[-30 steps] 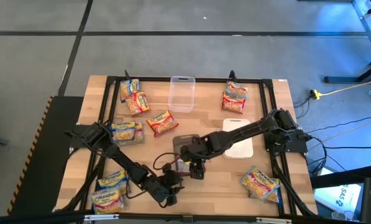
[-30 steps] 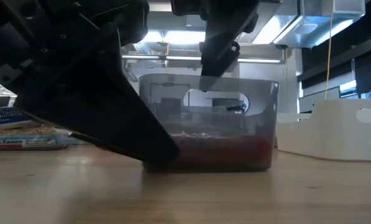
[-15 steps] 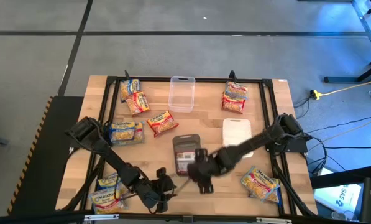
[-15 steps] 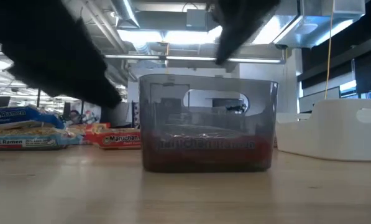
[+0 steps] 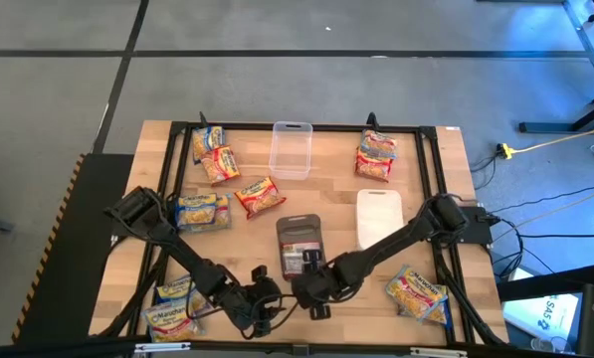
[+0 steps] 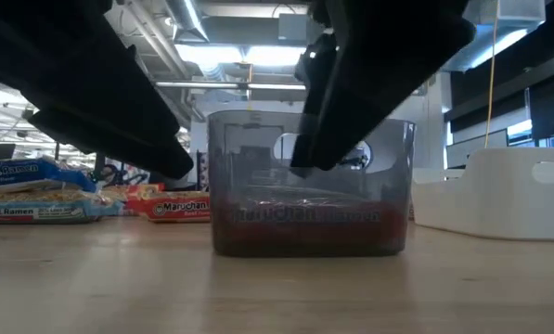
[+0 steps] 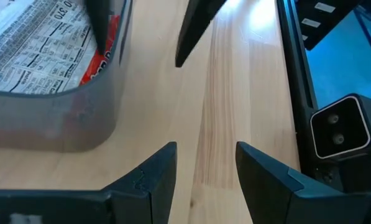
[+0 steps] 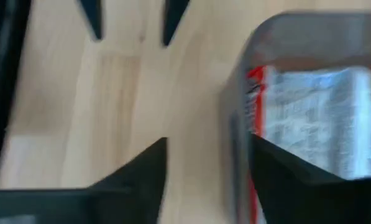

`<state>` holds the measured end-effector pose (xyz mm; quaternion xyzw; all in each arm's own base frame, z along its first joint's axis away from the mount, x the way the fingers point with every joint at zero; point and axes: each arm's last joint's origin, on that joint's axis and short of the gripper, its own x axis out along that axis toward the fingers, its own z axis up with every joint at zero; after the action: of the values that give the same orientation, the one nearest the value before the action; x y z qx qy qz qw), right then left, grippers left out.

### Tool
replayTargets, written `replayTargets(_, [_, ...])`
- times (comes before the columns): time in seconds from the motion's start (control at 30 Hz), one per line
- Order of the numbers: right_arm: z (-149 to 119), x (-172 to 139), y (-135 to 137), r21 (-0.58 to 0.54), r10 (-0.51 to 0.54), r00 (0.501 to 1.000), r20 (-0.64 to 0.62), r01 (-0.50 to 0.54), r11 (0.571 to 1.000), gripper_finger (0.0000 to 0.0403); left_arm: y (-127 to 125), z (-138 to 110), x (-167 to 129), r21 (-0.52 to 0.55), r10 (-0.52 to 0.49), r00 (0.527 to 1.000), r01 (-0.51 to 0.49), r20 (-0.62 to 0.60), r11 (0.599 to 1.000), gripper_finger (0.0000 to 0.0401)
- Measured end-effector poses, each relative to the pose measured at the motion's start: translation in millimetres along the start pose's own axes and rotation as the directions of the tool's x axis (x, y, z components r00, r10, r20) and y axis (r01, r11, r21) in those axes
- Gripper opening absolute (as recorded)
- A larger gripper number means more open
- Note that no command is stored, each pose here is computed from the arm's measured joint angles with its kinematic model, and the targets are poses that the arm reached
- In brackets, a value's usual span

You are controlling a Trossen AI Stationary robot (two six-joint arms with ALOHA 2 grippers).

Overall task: Sort Maruchan noodles
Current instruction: Adjust the gray bin on the table

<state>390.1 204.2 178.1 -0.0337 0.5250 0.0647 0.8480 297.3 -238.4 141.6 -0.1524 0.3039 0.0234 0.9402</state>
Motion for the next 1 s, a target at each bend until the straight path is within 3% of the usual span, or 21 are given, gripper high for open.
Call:
replayTargets(0.17, [-1, 0, -1, -0.001, -0.022, 1.000, -0.006, 0.022, 1.000, 0.0078, 0, 0, 0, 0.000, 0.000, 1.000, 0.000, 0.000, 1.000, 0.0158])
replayTargets(0.3, [-1, 6, -2, -0.002, -0.052, 0.999, 0.001, 0.052, 0.999, 0.0028, 0, 0, 0, 0.000, -0.001, 1.000, 0.001, 0.000, 1.000, 0.0158])
replayTargets(0.63, [-8, 28, -1, -0.044, -0.053, 0.997, -0.048, 0.051, 0.998, 0.0003, 0, 0, 0, 0.000, -0.006, 1.000, 0.006, -0.006, 1.000, 0.0158])
replayTargets(0.83, [-7, 10, 12, -0.111, -0.087, 0.996, 0.013, 0.088, 0.990, 0.0000, -1, 5, -5, -0.008, -0.017, 1.000, 0.017, 0.006, 1.000, 0.0158])
replayTargets(1.0, [-3, -7, 19, -0.166, -0.096, 0.992, 0.081, 0.108, 0.980, 0.0000, -6, 20, -29, -0.008, -0.039, 0.999, 0.040, 0.019, 0.999, 0.0158])
